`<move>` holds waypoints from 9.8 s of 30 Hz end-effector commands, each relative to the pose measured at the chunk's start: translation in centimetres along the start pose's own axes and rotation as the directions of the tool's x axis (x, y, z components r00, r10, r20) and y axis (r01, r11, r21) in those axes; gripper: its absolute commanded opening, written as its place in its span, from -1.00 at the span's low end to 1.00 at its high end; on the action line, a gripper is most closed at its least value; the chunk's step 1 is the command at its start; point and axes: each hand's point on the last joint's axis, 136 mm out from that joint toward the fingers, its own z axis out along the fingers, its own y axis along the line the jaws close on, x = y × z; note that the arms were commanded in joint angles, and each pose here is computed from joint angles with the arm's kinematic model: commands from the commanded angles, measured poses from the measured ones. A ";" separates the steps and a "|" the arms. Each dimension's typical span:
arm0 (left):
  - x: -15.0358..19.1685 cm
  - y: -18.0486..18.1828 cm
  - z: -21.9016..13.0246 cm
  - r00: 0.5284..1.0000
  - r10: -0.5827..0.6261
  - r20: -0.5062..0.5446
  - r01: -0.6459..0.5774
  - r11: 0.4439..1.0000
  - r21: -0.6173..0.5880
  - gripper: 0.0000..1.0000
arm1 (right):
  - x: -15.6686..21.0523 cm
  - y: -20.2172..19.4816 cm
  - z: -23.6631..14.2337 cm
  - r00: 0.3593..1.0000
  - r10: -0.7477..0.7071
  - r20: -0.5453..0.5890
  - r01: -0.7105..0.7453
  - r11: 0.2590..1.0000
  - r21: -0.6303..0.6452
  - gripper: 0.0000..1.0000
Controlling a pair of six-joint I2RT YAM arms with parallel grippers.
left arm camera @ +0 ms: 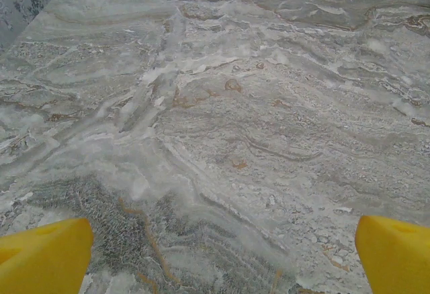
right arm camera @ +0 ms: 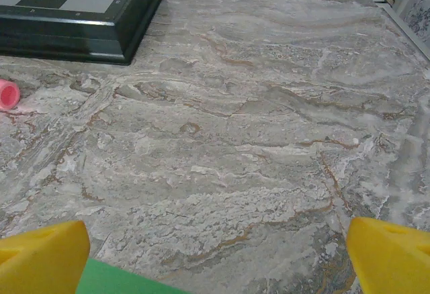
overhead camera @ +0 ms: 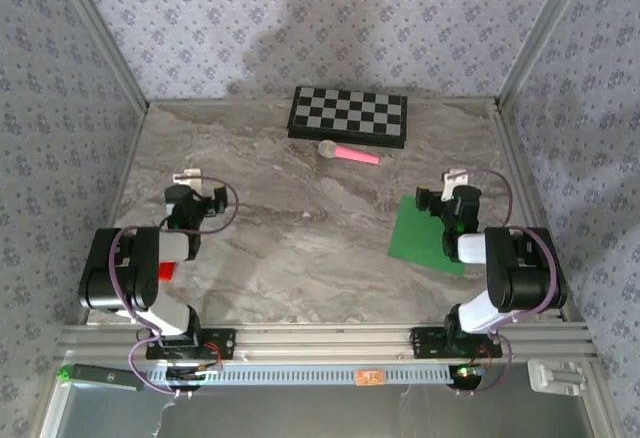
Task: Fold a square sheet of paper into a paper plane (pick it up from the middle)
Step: Move the square sheet of paper to the center of the table, then first fold in half a square sheet of paper at the center of the table.
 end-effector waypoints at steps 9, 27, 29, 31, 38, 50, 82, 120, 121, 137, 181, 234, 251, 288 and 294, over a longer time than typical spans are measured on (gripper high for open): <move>-1.3 0.3 0.3 0.999 -0.016 0.036 0.016 1.000 -0.008 1.00 | -0.8 -0.2 0.4 1.000 0.005 0.011 -0.005 1.000 -0.002 1.00; -1.2 0.3 0.3 0.999 -0.017 0.034 0.018 1.000 -0.009 1.00 | -0.8 -0.2 0.4 1.000 0.008 0.009 -0.008 1.000 0.000 1.00; -1.3 0.3 0.3 0.999 -0.017 0.036 0.017 1.000 -0.007 1.00 | -0.8 -0.2 0.4 1.000 0.011 0.009 -0.011 1.000 -0.004 1.00; -1.3 0.3 0.3 0.999 -0.017 0.035 0.017 1.000 -0.009 1.00 | -0.8 -0.2 0.4 1.000 0.011 0.010 -0.011 1.000 -0.005 1.00; -3.0 1.8 -0.7 0.998 -0.047 0.035 0.050 0.994 -0.097 1.00 | -3.3 0.6 -0.3 1.000 -0.019 -0.024 0.018 0.999 -0.043 1.00; -11.6 1.2 -5.1 0.949 -0.310 0.054 0.313 0.949 -0.039 1.00 | -17.0 1.8 -4.9 0.951 0.307 0.032 -0.306 0.951 -0.039 1.00; -9.9 -6.4 -5.1 0.891 -0.352 -0.288 0.420 0.879 0.225 1.00 | 8.5 6.2 -5.4 0.485 0.663 -0.570 -0.395 0.748 0.534 1.00; -2.4 -22.5 -4.7 0.752 -0.044 -0.658 0.267 0.933 0.242 1.00 | -3.7 24.3 -0.8 0.600 0.515 -0.613 -0.682 0.730 -0.055 0.92; -2.1 -23.7 -4.6 0.744 -0.028 -0.668 0.260 0.933 0.250 1.00 | -3.3 23.0 -0.7 0.608 0.512 -0.606 -0.667 0.744 -0.040 0.92; 4.0 -30.1 -1.7 0.589 0.199 -0.783 -0.025 0.973 0.228 0.81 | -1.8 13.4 -0.6 0.634 0.557 -0.536 -0.610 0.786 0.094 0.97; 5.6 -31.1 -2.7 0.558 0.210 -0.803 0.008 0.966 0.258 0.18 | -2.7 13.8 -0.2 0.633 0.571 -0.523 -0.652 0.757 0.038 1.00; 6.9 -30.3 -3.2 0.524 -0.072 -0.849 0.514 0.822 0.247 -0.57 | 7.2 28.3 -1.7 0.478 0.155 -0.864 -0.624 0.753 -0.210 -0.78; 5.4 -27.3 -5.3 0.531 -0.088 -0.843 0.402 0.902 0.159 0.26 | 10.2 27.4 -2.0 0.367 0.183 -0.912 -0.601 0.795 -0.082 -0.78; 11.8 -26.8 -4.7 0.397 0.033 -0.917 0.322 0.931 0.172 -0.15 | 3.1 22.8 -3.6 0.497 0.304 -0.813 -0.677 0.722 -0.144 -0.39; 12.9 -27.1 -5.0 0.379 0.053 -0.924 0.310 0.933 0.181 -0.15 | 2.8 23.0 -3.6 0.503 0.303 -0.810 -0.677 0.721 -0.151 -0.39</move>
